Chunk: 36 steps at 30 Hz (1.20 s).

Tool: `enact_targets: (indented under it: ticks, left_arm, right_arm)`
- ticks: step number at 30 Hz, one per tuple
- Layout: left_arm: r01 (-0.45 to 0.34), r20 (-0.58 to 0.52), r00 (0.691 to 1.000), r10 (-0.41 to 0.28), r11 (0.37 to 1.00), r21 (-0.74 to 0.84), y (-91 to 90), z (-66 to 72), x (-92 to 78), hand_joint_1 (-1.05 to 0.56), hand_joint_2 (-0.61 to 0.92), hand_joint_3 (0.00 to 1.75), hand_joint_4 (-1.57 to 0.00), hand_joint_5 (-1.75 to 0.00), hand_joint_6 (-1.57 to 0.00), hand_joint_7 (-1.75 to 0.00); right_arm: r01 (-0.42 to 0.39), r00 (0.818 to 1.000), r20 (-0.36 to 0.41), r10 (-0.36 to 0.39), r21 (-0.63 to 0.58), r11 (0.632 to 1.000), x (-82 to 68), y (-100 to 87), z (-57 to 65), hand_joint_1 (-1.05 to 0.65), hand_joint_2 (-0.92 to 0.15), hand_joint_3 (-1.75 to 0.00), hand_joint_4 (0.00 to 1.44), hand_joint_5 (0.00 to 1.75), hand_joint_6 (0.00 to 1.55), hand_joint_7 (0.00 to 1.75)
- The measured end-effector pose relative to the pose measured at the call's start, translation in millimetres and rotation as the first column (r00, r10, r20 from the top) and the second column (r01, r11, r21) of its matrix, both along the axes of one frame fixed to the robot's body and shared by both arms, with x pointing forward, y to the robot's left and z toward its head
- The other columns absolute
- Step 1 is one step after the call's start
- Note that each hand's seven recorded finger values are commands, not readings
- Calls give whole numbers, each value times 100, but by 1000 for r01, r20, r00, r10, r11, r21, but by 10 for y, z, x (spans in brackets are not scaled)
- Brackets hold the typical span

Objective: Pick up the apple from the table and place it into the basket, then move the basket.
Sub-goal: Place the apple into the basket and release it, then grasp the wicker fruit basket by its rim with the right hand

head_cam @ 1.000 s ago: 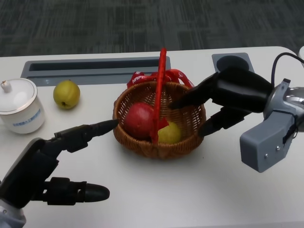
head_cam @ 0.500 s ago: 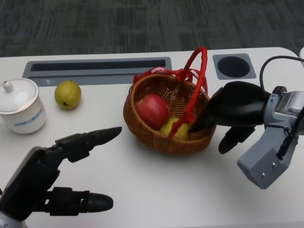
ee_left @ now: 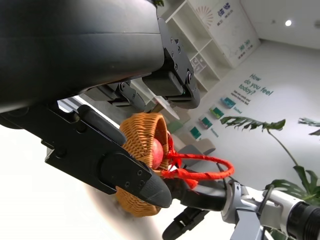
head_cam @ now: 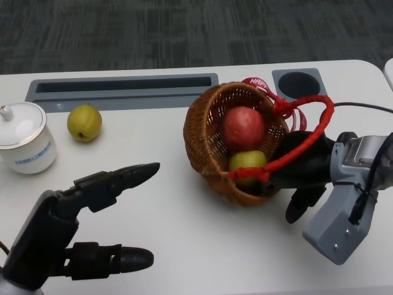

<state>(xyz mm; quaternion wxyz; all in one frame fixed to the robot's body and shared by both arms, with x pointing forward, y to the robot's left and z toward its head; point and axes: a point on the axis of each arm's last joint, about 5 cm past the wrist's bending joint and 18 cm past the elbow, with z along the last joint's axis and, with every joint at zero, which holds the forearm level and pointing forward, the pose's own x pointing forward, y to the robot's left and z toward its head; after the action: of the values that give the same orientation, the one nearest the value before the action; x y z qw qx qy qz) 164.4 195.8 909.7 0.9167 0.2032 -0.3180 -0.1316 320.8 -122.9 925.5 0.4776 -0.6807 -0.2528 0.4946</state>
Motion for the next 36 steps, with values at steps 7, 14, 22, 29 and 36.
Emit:
enact_targets:
  ticks: [7,14,22,29,36]
  left_arm:
    - [-14,32,999,16,999,-34,-34,-22,-22,-58,71,1,-68,-3,-65,-2]
    - [-28,48,998,30,998,-52,-39,-76,-42,-55,71,0,-72,-4,-67,-2]
    - [-21,72,997,26,997,-78,-72,-113,-7,-54,71,0,-76,-4,-72,-3]
    - [-44,99,994,54,993,-108,-82,-117,-10,-54,72,0,-78,-4,-73,-2]
    - [-49,101,993,60,993,-108,-85,-123,-45,-56,73,0,-79,-3,-75,-2]
  right_arm:
    - [-105,993,60,100,80,991,-10,194,18,-41,-92,-14,93,4,84,3]
    - [-132,984,151,96,245,961,73,341,238,-29,-90,-3,100,2,83,0]
    - [-28,992,124,-22,385,923,139,379,408,-27,-92,-15,100,1,81,1]
    - [14,993,96,-61,431,902,156,378,454,-25,-92,-8,103,2,84,1]
    - [47,996,50,-73,400,915,134,352,383,-27,-92,-10,102,1,84,0]
